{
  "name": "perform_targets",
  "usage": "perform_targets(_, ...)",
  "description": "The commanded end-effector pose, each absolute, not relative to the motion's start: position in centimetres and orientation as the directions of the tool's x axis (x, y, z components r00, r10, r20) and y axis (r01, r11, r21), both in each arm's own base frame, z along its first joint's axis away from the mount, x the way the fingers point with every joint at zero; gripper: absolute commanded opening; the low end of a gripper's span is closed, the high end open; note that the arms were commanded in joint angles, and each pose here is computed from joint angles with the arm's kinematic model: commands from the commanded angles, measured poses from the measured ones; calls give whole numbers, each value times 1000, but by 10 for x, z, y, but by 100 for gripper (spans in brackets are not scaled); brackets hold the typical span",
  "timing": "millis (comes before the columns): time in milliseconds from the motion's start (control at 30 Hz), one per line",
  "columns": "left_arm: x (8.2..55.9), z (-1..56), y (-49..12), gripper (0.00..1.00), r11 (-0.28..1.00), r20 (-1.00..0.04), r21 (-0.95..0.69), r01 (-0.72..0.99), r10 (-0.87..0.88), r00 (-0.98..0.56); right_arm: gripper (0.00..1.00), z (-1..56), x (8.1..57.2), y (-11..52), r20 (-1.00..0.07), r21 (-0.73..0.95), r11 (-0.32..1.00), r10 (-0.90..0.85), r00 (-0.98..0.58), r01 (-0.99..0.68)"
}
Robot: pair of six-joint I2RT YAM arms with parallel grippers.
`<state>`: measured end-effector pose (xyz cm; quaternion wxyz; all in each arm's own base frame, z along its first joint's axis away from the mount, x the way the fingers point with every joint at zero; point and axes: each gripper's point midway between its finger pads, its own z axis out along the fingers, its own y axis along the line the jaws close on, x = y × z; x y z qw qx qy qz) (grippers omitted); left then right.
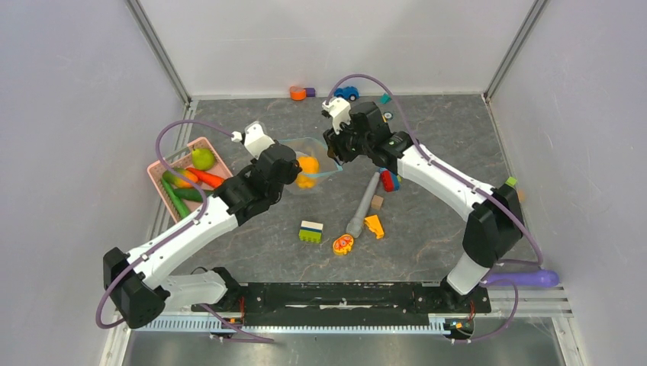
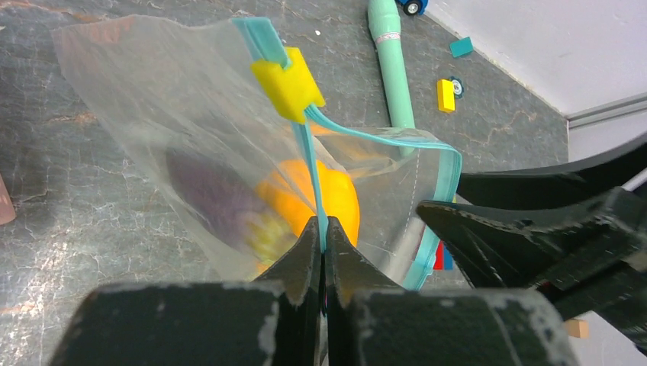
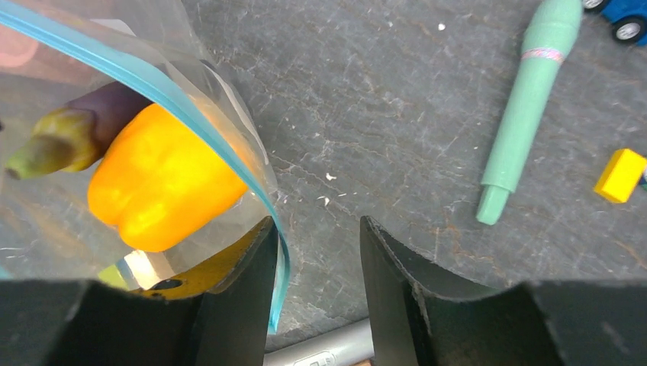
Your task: Place the food in the zip-top bag and seal the zipper
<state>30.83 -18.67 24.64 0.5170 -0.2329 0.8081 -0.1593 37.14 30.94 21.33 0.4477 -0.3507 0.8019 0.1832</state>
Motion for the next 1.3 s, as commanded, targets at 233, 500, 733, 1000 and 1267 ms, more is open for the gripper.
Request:
perform_targets(233, 311, 270, -165, 2, 751, -707, -608, -259, -660, -253, 40, 221, 367, 332, -852, 27, 643, -385, -354, -765)
perform_targets(500, 308, 284, -151, 2, 739, -710, -627, -246, -672, -209, 35, 211, 364, 348, -845, 62, 611, -389, -368, -789)
perform_targets(733, 304, 282, -142, 2, 739, -711, -627, -246, -672, -208, 2, 217, 362, 351, -865, 71, 598, -363, -348, -799)
perform_targets(1000, 307, 261, -162, 2, 893, -788, -407, -191, -449, -421, 0, 241, 344, 335, -876, 23, 564, -387, -289, -825)
perform_targets(1267, 313, 259, -186, 8, 923, -776, -368, -114, -373, -508, 0, 253, 341, 297, -851, -66, 617, -445, -279, -784)
